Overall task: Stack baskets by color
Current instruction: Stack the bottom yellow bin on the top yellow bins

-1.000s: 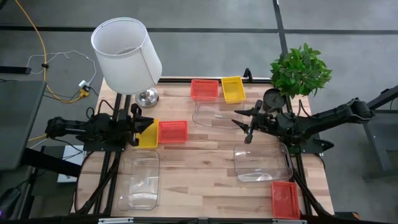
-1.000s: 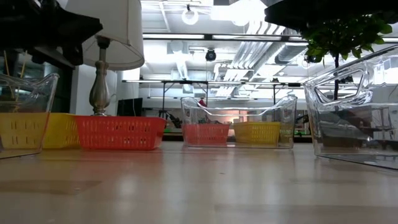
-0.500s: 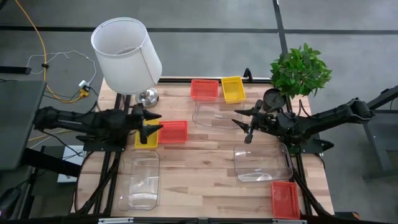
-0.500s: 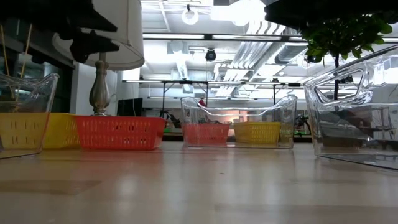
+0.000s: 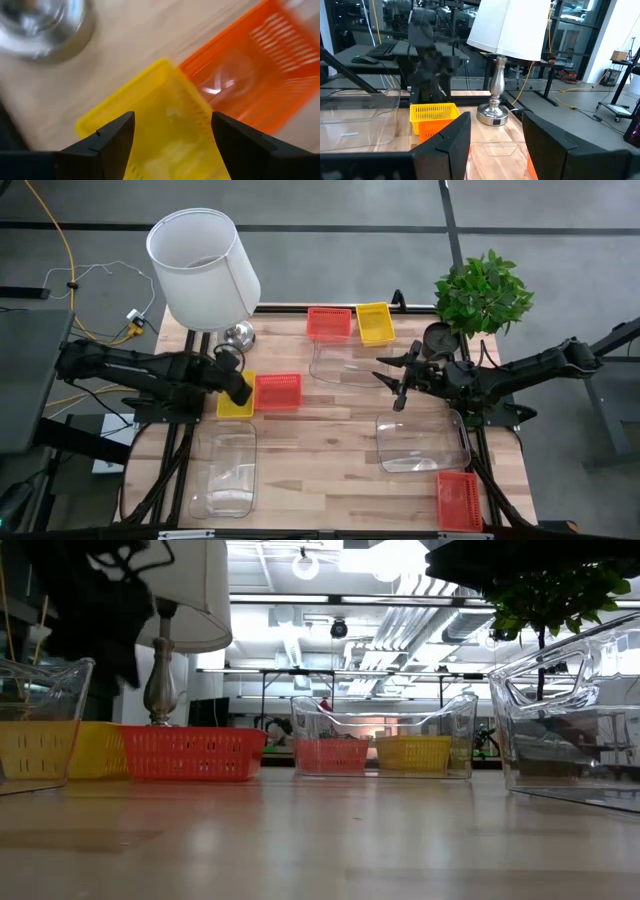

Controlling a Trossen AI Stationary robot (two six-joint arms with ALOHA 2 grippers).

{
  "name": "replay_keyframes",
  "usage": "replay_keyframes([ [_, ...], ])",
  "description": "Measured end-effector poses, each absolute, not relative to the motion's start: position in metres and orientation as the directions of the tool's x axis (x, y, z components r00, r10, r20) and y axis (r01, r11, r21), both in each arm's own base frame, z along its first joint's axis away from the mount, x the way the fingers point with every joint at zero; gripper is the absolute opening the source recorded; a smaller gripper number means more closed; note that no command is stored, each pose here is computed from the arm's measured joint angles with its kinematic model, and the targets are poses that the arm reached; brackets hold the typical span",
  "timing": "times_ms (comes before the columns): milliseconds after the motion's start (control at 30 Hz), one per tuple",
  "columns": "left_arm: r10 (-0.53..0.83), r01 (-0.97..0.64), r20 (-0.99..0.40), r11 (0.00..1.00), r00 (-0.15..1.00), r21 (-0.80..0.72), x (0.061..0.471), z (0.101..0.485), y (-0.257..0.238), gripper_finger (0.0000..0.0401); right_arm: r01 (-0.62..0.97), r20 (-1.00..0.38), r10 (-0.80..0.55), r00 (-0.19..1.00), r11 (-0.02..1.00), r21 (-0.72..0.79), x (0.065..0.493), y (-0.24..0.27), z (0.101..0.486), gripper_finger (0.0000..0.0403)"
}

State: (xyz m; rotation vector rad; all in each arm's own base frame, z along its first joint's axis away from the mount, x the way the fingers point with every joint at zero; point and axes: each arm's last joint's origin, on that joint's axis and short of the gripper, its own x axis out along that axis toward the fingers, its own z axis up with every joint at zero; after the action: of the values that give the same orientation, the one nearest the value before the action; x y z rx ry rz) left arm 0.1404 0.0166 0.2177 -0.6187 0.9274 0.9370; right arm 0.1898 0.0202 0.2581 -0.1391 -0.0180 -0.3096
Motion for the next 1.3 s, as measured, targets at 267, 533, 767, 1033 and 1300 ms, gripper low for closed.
replay_keyframes([
  [267, 0.394, -0.934, -0.913, 0.354, 0.103, 0.048, 0.138, 0.196, 0.017, 0.0250, 0.300, 0.039, -0.298, 0.954, 0.944, -0.134, 0.190, 0.020, 0.258, 0.0167],
  [533, 0.390, -0.951, -0.921, 0.279, -0.017, 0.136, 0.138, 0.187, 0.014, 0.0250, 0.300, 0.036, -0.298, 0.954, 0.944, -0.135, 0.190, 0.020, 0.258, 0.0167],
  [767, 0.423, -0.939, -0.901, 0.261, -0.098, 0.225, 0.146, 0.175, 0.008, 0.0250, 0.300, 0.027, -0.299, 0.954, 0.947, -0.117, 0.190, 0.020, 0.257, 0.0167],
  [1033, 0.435, -0.905, -0.875, 0.249, -0.213, 0.344, 0.155, 0.158, 0.008, 0.0250, 0.300, 0.025, -0.299, 0.954, 0.947, -0.118, 0.190, 0.020, 0.257, 0.0167],
  [1300, 0.396, -0.903, -0.892, 0.265, -0.217, 0.338, 0.161, 0.150, 0.007, 0.0248, 0.301, 0.025, -0.300, 0.954, 0.946, -0.118, 0.190, 0.020, 0.257, 0.0167],
])
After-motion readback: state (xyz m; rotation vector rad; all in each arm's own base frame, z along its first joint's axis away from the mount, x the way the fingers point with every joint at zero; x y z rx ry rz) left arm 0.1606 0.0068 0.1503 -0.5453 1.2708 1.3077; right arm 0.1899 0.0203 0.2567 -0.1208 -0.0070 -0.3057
